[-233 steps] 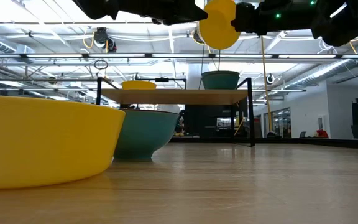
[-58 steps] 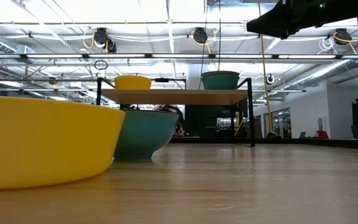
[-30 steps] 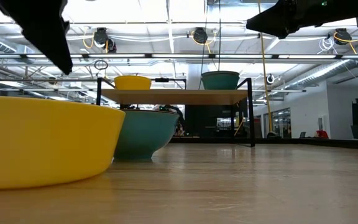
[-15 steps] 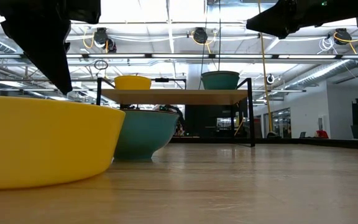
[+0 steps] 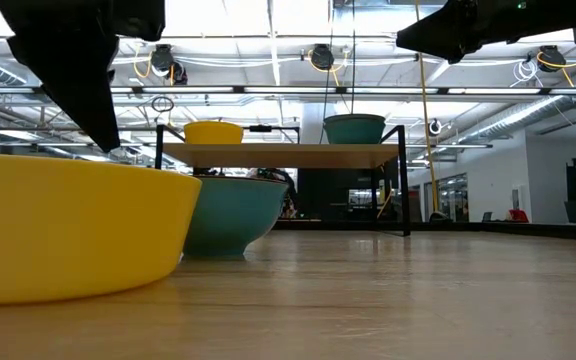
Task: Pick & Place Mini bowls
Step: Stack the blue bowl on top of the stacked blue bowls on the shelf
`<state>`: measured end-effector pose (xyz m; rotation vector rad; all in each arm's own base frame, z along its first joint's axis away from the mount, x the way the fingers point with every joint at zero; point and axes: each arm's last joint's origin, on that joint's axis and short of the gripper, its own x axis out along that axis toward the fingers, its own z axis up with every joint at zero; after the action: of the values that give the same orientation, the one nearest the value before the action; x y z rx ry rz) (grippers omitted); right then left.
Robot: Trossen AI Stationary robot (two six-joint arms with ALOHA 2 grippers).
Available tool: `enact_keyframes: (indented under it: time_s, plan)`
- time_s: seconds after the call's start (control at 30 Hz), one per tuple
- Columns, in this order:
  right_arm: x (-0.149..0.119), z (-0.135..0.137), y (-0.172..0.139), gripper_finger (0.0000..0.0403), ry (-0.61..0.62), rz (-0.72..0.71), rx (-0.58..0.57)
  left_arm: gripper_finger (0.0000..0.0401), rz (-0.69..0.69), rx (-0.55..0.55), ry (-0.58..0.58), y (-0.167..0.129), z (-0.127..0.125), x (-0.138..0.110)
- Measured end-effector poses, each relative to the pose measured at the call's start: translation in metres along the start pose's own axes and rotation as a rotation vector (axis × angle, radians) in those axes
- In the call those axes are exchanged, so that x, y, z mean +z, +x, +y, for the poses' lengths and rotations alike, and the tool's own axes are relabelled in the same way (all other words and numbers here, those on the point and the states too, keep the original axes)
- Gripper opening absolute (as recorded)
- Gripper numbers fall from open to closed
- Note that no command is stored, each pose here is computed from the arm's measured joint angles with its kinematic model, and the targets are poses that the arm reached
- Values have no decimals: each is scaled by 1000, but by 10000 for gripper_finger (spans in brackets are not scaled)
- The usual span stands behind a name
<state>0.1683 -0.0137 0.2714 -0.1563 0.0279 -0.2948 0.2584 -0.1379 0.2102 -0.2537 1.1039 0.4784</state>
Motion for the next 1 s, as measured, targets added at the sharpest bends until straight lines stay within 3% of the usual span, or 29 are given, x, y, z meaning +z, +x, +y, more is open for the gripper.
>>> enact_keyframes:
  time_s: [0.27,0.47,0.67,1.0]
  plan:
    - [0,0,0,130,0,-1,1,209,25,17,-34,7,5,6]
    - [0,0,0,130,0,0,1,209,88,41,-63,21,14,-3]
    - [0,0,0,130,0,2,1,209,44,2,-46,32,14,-5]
    - [0,0,0,130,0,2,2,209,-58,-61,-25,42,17,16]
